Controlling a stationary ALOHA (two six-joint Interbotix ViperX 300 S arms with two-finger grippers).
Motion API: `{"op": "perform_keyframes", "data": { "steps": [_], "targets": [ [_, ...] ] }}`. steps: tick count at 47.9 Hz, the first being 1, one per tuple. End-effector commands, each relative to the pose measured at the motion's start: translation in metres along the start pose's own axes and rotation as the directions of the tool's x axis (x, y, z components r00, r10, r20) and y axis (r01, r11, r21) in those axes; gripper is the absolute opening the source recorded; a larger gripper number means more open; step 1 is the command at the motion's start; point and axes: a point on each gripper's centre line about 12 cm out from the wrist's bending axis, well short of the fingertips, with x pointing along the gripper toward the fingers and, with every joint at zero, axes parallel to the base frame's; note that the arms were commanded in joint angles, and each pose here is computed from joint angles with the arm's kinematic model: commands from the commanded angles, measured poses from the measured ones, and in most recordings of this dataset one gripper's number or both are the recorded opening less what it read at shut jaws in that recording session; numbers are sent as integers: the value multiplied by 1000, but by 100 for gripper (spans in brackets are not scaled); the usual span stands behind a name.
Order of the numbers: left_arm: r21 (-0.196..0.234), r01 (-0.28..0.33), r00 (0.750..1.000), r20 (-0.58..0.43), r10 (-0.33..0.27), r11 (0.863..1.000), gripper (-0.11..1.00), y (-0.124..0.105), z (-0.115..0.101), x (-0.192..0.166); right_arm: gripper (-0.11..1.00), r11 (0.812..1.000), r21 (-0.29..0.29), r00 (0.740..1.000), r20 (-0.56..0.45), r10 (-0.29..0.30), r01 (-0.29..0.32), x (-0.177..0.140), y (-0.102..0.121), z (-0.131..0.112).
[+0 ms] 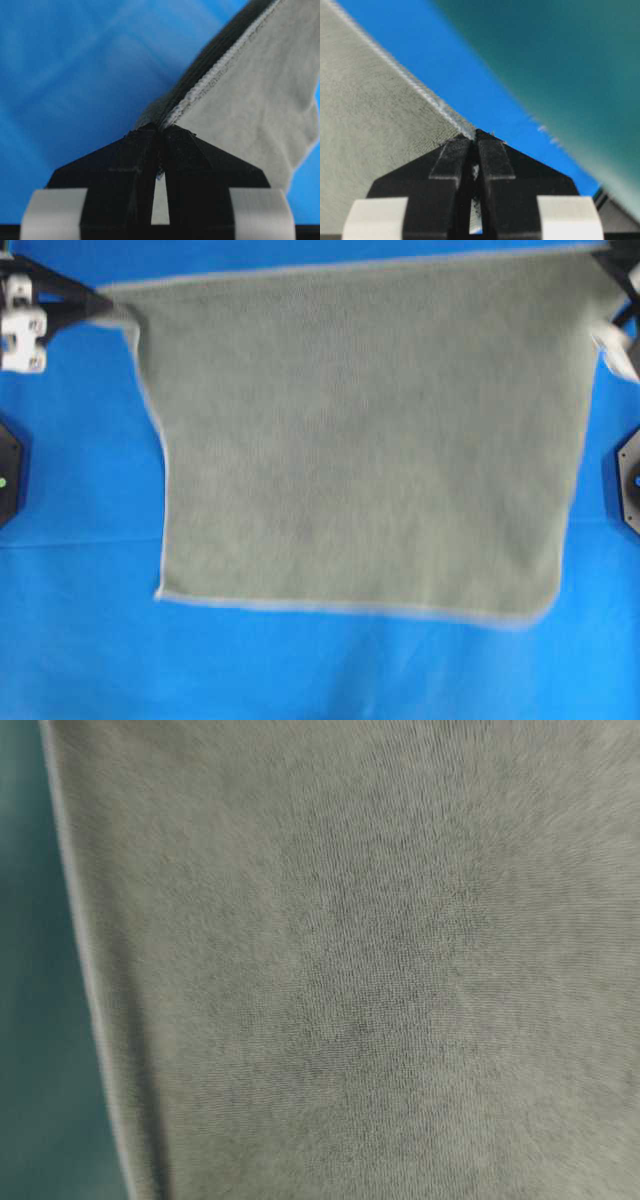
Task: Fold a large towel.
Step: 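Lay the towel flat, dragging it toward the robot with both grippers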
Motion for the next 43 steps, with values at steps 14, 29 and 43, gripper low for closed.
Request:
{"op": "perform_keyframes", "data": {
  "steps": [14,29,43],
  "targets": [
    [137,-119,992,57,112,983,1,29,17,24,0,992,90,993,67,-93,87,86,-36,-4],
    [261,-4,990,-137,42,965,1,11,-38,57,0,995,88,994,-91,52,-44,95,-4,-52],
    [349,245,931,-345,-119,904,1,-34,-119,62,0,963,18,914,-310,261,-269,90,58,-136]
  ]
}}
